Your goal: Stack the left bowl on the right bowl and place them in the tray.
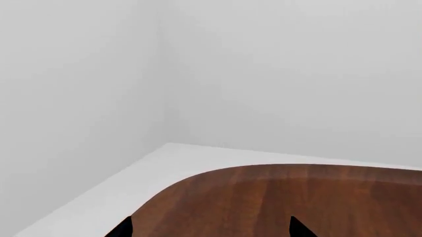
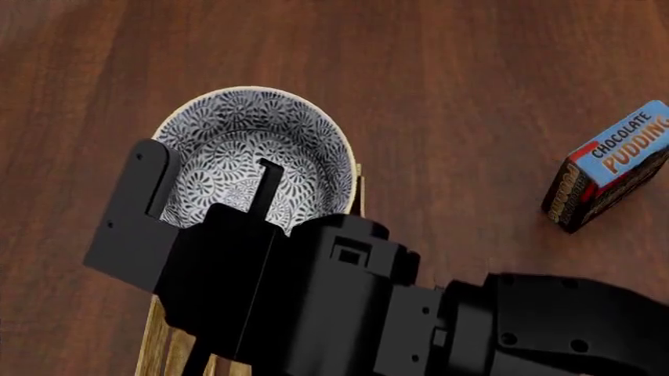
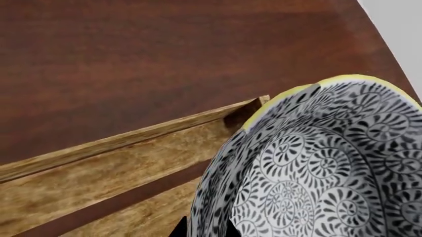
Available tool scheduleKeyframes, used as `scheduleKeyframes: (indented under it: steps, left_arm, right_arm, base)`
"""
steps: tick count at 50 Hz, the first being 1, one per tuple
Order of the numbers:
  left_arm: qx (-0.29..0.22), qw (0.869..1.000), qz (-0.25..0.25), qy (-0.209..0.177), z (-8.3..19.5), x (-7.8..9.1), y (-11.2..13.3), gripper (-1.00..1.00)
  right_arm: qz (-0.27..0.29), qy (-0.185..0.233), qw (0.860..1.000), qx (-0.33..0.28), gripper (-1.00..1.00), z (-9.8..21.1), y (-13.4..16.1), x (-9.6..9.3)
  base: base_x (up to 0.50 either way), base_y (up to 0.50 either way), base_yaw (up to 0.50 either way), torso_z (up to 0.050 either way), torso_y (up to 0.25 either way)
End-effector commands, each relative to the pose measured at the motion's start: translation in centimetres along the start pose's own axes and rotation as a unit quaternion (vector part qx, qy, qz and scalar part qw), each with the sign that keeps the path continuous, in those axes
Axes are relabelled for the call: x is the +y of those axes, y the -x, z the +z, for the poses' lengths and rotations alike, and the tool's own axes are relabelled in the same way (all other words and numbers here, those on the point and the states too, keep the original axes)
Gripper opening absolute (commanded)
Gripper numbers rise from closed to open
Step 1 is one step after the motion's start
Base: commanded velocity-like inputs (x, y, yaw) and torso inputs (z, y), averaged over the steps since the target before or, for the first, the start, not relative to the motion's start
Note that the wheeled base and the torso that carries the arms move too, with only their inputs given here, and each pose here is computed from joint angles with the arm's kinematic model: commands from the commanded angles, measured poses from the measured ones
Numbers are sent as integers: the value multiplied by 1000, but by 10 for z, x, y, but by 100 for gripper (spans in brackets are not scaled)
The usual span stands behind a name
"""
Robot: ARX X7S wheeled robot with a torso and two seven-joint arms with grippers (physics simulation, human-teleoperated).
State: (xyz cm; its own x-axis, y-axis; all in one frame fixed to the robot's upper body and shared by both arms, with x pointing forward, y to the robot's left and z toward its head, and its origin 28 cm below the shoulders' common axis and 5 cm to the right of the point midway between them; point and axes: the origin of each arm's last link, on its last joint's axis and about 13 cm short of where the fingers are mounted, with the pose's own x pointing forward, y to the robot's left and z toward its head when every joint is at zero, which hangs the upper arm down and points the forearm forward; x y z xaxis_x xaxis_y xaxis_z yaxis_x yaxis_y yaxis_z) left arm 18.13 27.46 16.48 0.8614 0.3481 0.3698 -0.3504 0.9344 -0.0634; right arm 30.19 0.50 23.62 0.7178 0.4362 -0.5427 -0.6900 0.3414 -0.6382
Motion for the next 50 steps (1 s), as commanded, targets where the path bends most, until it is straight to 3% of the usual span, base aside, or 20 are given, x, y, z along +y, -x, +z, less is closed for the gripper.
scheduleKeyframes:
  steps: [1,50]
  left_arm:
    - [0,1000,-1,0,0,-1,0,100]
    - [0,1000,-2,1,1,-1,1,100]
  right_arm:
    - [-21,4,1000,-1,-100,-2,-2,-1]
    - [18,16,999,25,-100,-9,-13,22]
  base:
    - [0,0,0,0,10]
    - [0,0,0,0,1]
